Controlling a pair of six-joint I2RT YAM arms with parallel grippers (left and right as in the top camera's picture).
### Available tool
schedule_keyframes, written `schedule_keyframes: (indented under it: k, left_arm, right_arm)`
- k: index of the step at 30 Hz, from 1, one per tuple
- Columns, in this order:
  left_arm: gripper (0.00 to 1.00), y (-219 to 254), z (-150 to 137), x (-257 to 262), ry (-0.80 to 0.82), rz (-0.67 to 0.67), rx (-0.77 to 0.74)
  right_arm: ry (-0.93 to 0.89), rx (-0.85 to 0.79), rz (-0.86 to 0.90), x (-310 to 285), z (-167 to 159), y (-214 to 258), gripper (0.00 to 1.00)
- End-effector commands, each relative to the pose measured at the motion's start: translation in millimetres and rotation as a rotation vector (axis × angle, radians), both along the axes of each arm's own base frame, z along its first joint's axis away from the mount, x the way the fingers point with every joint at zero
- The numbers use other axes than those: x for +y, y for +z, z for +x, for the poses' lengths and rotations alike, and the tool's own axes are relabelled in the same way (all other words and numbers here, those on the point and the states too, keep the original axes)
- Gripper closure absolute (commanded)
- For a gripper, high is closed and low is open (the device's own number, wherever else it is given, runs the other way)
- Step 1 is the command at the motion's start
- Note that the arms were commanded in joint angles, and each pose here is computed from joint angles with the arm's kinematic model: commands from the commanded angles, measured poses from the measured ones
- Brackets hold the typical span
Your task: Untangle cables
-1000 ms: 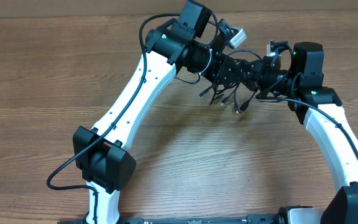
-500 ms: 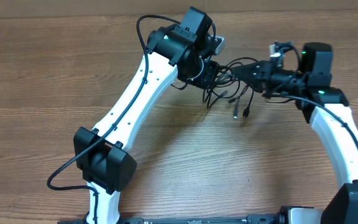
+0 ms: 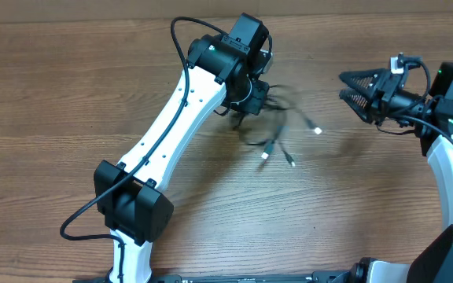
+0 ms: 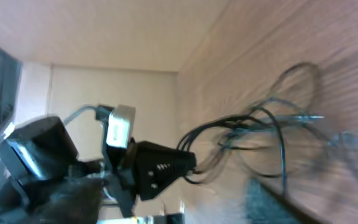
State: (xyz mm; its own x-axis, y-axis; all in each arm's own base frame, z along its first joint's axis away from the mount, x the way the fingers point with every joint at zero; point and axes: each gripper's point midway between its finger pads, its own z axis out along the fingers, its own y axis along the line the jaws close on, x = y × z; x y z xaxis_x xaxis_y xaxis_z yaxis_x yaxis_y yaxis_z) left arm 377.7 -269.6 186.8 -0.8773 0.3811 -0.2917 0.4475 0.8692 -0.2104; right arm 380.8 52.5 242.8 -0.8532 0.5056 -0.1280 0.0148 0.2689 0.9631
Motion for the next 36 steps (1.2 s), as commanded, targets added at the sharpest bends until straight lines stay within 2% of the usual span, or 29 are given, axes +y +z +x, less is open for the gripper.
schedule_keyframes:
  k: [1,3,6,11,16,22,30,36]
  left_arm:
    - [0.96,16,-10,-17,-0.119,-0.111,0.0]
    - [0.96,20,-16,-27,-0.166,-0.168,0.016]
    - [0.96,28,-24,-40,-0.205,-0.259,0.049]
    - [0.96,46,-34,-53,-0.27,-0.386,0.082]
    - [0.96,64,-27,-45,-0.26,-0.453,0.071]
    - [0.96,90,-19,-34,-0.251,-0.596,0.087]
    - [0.96,102,-9,-8,-0.195,-0.691,0.135]
    - [0.96,99,-6,8,-0.138,-0.688,0.172]
  right_arm:
    - [0.041,-0.084,-0.036,3,-4,8,0.11]
    - [0.05,-0.087,-0.045,4,-7,5,0.04]
    - [0.056,-0.068,-0.044,5,-10,2,0.01]
    - [0.081,-0.037,-0.054,9,-21,-8,0.0]
    - [0.098,0.017,-0.062,16,-28,-17,0.0]
    - [0.148,0.05,-0.121,42,-33,-29,0.0]
    - [0.165,0.081,-0.285,66,-33,-53,0.0]
    - [0.175,0.088,-0.369,78,-34,-64,0.0]
